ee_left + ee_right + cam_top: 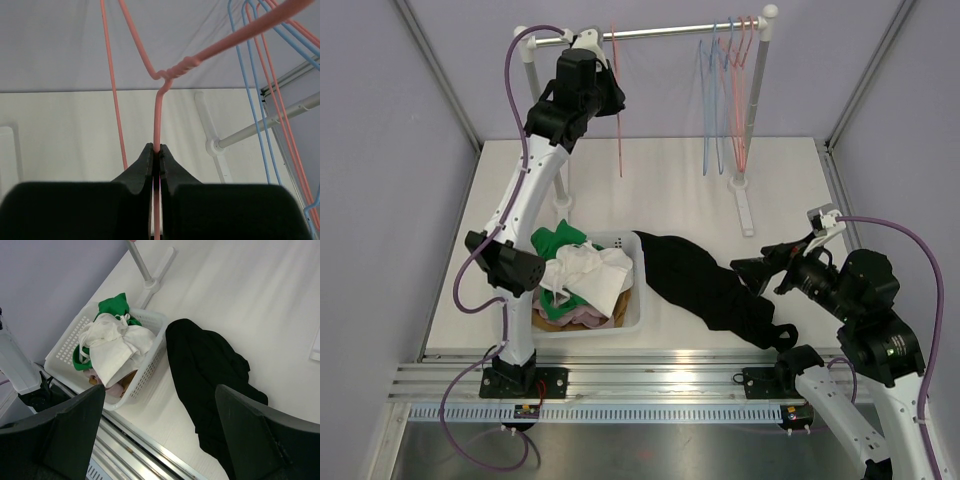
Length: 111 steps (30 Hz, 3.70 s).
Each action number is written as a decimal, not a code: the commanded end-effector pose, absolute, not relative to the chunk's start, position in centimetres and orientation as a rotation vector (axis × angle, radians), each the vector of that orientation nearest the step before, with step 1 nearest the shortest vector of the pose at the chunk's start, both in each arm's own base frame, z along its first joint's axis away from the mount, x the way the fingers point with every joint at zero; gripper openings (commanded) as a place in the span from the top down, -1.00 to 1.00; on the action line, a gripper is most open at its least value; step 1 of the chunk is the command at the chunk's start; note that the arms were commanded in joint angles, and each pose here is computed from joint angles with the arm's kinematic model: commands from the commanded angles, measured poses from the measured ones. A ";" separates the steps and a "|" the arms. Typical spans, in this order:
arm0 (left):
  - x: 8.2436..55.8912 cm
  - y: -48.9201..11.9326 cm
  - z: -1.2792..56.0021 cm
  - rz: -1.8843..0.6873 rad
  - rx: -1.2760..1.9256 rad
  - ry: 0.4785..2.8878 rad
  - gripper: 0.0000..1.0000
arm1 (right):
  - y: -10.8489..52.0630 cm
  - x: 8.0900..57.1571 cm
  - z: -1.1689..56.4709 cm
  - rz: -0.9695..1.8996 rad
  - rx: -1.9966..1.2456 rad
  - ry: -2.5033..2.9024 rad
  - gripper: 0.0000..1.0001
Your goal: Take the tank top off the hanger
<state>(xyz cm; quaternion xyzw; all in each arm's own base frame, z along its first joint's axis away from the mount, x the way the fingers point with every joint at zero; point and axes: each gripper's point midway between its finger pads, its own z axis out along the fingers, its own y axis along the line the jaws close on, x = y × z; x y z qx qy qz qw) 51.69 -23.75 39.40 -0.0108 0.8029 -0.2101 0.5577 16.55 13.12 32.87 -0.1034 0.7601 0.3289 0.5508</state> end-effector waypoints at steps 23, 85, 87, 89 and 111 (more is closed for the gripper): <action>31.7 -16.0 43.8 -0.590 -0.056 1.738 -0.98 | 14.4 29.1 14.3 0.354 0.176 2.362 -0.99; 17.2 2.5 29.8 -0.046 -0.443 1.655 -0.98 | 39.5 22.3 40.6 1.115 -0.634 1.801 1.00; 17.3 2.4 29.8 -0.045 -0.442 1.655 -0.98 | 41.6 22.2 40.1 1.100 -0.640 1.794 1.00; 17.2 2.4 29.9 -0.050 -0.440 1.651 -0.98 | 43.1 22.3 40.7 1.073 -0.658 1.782 1.00; 16.2 3.1 30.4 -0.058 -0.469 1.601 -0.98 | 47.0 23.6 33.8 1.051 -0.684 1.902 1.00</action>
